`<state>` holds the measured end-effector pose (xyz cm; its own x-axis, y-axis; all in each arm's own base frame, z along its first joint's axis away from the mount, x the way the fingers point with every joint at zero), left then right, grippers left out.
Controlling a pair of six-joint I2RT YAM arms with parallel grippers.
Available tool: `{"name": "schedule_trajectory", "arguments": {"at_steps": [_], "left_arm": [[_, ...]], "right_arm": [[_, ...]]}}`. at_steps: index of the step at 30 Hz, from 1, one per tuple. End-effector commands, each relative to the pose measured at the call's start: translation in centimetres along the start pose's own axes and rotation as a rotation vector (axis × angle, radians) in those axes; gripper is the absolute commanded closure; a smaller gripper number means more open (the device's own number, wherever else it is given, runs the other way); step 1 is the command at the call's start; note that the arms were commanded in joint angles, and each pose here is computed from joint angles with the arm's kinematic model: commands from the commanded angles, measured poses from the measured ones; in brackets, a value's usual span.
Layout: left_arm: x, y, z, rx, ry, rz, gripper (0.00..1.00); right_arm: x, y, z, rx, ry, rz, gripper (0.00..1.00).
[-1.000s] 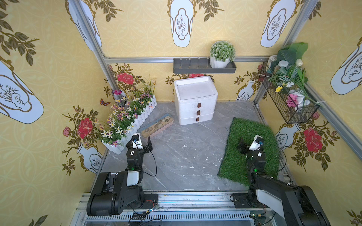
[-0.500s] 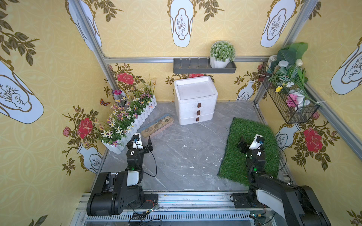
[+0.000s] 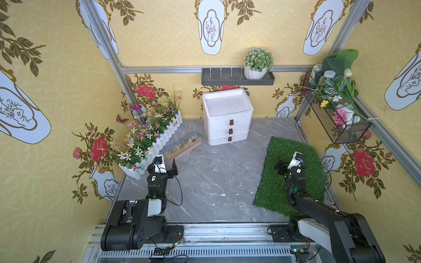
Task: Put the paint cans in the drawer according to color
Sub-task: Reset both arms
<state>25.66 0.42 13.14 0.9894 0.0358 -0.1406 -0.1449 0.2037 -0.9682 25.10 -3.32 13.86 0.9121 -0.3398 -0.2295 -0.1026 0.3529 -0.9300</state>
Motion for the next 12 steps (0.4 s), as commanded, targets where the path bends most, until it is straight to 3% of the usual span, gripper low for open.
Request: {"name": "schedule_trajectory", "arguments": {"at_steps": [1, 12], "left_arm": [[0.04, -0.46, 0.02, 0.006, 0.002, -0.026, 0.00], [0.06, -0.50, 0.06, 0.007, 0.001, -0.027, 0.00]], "right_arm": [[-0.73, -0.54, 0.11, -0.009, -0.004, -0.085, 0.03], [-1.26, -0.27, 0.03, -0.013, -0.010, -0.113, 0.03]]}}
Point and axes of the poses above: each gripper's point midway between its finger pads, its own x axis out along the fingers, its own z axis along the line the jaws close on, y = z × x, the point moved 7 cm from there along -x, back along the fingers, and after that the axes turned 12 degrees about x, right-handed, at the moved point
